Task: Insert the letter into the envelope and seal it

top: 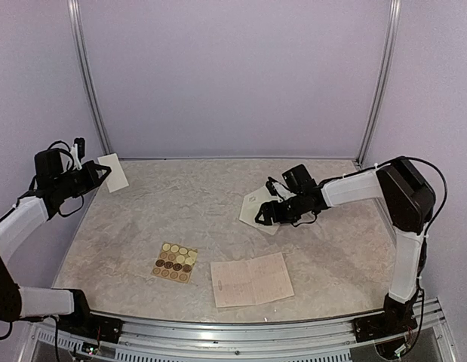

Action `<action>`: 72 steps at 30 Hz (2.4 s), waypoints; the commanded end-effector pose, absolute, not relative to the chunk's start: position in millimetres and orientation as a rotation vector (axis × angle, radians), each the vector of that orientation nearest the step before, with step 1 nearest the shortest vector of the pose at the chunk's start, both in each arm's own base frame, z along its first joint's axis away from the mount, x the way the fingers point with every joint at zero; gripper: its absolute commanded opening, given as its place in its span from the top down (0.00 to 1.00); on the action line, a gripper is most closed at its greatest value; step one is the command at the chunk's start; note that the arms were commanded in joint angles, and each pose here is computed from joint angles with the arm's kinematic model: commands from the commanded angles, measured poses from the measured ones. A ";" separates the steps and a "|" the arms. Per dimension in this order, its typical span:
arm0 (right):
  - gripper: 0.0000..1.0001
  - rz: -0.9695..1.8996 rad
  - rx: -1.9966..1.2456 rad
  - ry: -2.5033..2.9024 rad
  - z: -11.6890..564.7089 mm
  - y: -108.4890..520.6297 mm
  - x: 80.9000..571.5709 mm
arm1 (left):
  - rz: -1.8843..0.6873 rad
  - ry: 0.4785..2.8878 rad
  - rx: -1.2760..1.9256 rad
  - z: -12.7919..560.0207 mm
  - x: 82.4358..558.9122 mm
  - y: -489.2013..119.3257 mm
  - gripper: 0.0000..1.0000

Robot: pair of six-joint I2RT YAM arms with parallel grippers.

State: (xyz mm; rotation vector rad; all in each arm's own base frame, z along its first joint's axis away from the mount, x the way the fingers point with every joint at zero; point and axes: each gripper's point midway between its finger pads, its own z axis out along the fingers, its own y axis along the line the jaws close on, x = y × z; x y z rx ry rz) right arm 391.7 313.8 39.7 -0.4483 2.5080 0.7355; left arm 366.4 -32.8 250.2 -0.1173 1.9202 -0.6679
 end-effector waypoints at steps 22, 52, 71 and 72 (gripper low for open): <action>0.18 0.698 -0.376 2.558 109.0 240.1 390.0 | -0.659 1.877 -0.090 258.4 362.4 -34.3 1.00; 0.34 0.978 -0.613 2.568 55.8 245.8 501.0 | -0.673 1.906 -0.096 250.7 367.0 -35.1 1.00; 0.53 1.194 -0.709 2.653 34.7 253.1 419.3 | -0.667 1.889 -0.088 256.6 363.8 -35.8 1.00; 0.53 1.220 -0.711 2.649 35.6 253.4 413.6 | -0.668 1.889 -0.089 256.7 363.7 -35.9 1.00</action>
